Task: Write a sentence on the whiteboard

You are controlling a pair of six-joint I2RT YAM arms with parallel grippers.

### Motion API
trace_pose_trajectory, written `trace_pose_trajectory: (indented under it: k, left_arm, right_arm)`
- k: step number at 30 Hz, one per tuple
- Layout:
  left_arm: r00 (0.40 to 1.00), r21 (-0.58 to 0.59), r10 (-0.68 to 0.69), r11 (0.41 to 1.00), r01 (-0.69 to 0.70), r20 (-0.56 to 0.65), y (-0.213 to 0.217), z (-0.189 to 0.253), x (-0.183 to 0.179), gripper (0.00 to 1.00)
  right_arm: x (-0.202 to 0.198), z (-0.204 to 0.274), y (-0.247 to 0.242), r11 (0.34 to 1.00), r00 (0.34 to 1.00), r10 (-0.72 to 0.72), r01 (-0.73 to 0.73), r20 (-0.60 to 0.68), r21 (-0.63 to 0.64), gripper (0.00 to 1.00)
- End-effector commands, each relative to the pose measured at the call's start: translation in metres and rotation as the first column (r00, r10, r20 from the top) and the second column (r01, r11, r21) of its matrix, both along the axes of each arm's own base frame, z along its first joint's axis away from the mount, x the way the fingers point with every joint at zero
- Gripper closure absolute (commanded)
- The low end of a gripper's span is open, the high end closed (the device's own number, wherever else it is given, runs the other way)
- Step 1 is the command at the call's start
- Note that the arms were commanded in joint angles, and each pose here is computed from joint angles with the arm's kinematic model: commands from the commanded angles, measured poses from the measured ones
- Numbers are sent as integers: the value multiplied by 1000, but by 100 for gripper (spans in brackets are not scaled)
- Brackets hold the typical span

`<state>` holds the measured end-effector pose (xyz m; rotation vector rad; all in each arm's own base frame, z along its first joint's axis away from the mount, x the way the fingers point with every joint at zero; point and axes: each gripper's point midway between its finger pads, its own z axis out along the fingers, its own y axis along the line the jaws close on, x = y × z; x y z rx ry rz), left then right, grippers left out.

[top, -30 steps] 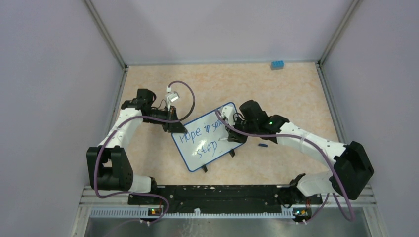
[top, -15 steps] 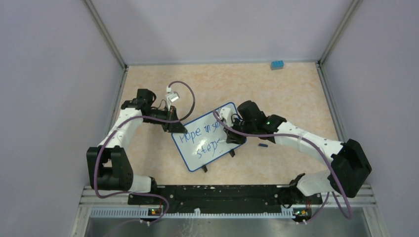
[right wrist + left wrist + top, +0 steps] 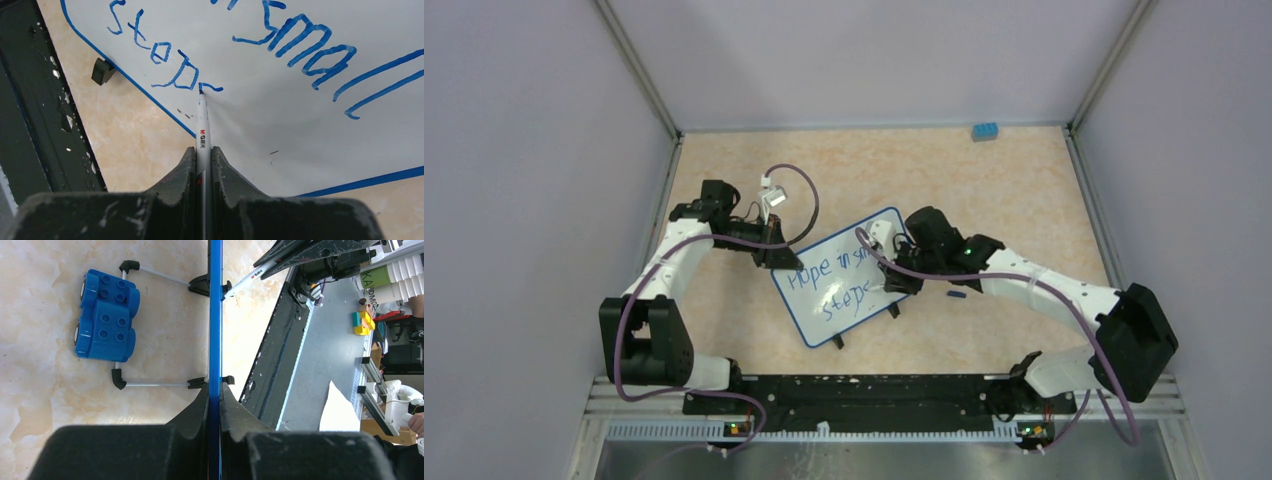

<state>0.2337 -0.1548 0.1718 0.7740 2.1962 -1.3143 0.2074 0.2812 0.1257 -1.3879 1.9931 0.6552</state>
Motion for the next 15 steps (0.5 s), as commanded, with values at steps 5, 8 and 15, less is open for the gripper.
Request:
trace_pose_trajectory:
  k: [5, 8, 15]
  left_arm:
    - [1000, 5, -7, 1000, 7, 13, 0, -3, -1, 100]
    - [1000, 5, -7, 1000, 7, 12, 0, -3, -1, 100]
    - [1000, 6, -6, 1000, 6, 15, 0, -3, -1, 100]
  right_arm:
    - [13, 6, -16, 999, 996, -48, 49, 74, -19, 100]
    - [14, 5, -20, 998, 995, -56, 58, 77, -27, 100]
    - [11, -2, -23, 998, 997, -49, 52, 68, -41, 100]
